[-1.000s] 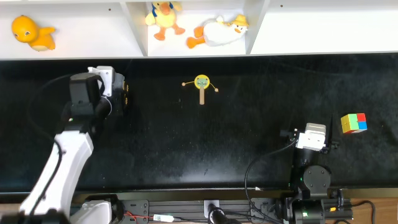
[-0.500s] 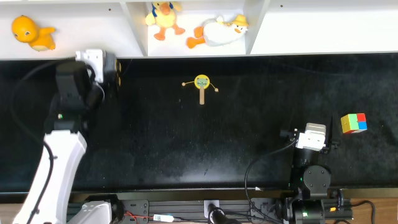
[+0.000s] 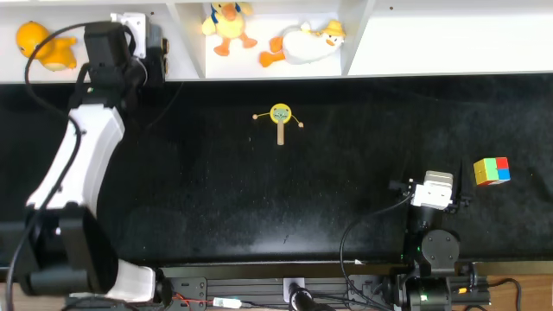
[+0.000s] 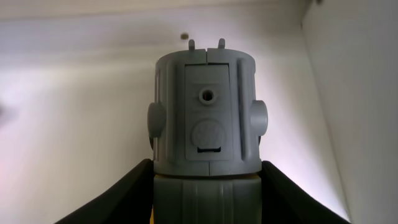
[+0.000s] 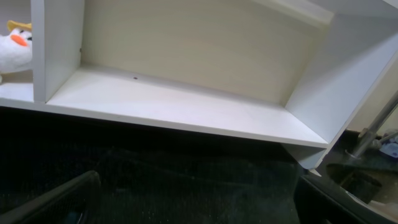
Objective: Store Toys
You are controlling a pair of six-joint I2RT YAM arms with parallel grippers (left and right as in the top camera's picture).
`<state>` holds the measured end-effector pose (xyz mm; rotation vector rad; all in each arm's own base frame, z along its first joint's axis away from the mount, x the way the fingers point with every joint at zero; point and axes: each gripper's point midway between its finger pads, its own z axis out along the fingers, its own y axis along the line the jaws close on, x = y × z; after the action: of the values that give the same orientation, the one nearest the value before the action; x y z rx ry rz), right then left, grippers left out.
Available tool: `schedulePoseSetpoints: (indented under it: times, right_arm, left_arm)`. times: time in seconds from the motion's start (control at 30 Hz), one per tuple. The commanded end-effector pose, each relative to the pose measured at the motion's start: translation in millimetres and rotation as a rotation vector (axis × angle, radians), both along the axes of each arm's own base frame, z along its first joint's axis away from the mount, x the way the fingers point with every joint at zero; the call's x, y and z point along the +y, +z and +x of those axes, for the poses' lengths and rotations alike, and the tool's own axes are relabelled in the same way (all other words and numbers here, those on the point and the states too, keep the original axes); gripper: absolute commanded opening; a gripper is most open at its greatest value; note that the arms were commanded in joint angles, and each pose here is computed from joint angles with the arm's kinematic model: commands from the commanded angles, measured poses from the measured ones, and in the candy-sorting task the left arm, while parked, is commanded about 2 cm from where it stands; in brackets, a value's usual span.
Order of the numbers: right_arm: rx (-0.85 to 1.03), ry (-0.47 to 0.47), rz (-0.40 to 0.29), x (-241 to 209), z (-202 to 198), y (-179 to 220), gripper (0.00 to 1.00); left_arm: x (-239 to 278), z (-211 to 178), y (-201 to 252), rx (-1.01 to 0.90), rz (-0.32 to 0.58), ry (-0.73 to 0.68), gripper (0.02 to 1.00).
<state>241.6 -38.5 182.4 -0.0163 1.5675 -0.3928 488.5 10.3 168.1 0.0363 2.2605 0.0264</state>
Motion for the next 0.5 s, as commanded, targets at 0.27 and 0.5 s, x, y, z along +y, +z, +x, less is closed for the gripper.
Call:
schedulePoseSetpoints:
  times: [0.27, 0.5]
  right_arm:
    - [0.001, 0.001, 0.000, 0.6, 0.3, -3.7, 0.993]
    - [0.001, 0.001, 0.000, 0.6, 0.3, -3.7, 0.996]
  left_arm:
    - [-2.3, -2.6, -2.4, 0.047, 0.007, -0.003, 0.998]
    - [14.5, -92.6, -21.6, 0.074, 0.080, 0.077, 0.998]
